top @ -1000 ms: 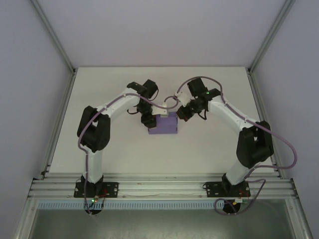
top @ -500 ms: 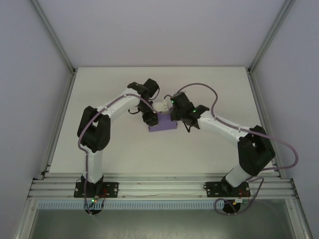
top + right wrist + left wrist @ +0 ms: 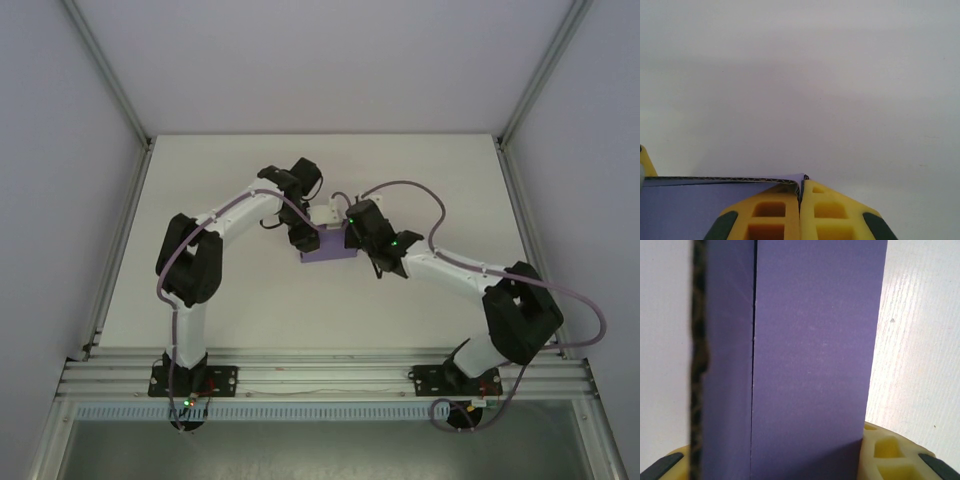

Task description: Assemble paper box

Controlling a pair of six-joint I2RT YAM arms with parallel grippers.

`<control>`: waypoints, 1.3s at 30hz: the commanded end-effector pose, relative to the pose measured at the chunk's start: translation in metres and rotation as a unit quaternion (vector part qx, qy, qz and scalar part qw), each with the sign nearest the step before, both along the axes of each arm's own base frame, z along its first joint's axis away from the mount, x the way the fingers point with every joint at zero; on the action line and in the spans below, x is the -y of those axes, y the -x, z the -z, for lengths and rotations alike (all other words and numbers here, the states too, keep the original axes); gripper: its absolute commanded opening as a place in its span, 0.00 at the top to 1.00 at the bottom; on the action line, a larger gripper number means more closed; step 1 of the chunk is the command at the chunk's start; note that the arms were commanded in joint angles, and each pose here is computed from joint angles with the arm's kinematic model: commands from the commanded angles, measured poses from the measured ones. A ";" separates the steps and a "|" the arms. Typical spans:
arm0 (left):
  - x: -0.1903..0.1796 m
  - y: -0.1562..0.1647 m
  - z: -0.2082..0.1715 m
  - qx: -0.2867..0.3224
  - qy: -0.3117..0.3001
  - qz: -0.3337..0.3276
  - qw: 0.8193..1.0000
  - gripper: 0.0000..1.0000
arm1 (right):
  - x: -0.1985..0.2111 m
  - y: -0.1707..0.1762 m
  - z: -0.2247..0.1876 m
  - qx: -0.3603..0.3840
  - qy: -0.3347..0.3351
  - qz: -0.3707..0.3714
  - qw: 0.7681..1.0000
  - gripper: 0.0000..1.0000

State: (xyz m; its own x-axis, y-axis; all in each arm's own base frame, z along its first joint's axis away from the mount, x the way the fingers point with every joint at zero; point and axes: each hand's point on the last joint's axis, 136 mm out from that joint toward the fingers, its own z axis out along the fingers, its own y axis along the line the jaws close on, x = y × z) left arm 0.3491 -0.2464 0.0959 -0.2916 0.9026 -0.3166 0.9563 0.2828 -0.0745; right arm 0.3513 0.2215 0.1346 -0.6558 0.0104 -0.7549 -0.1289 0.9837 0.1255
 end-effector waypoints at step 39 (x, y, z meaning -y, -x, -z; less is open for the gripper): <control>-0.006 -0.017 -0.071 0.099 0.081 -0.138 0.982 0.00 | 0.028 0.043 0.078 -0.065 0.079 -0.031 0.994 1.00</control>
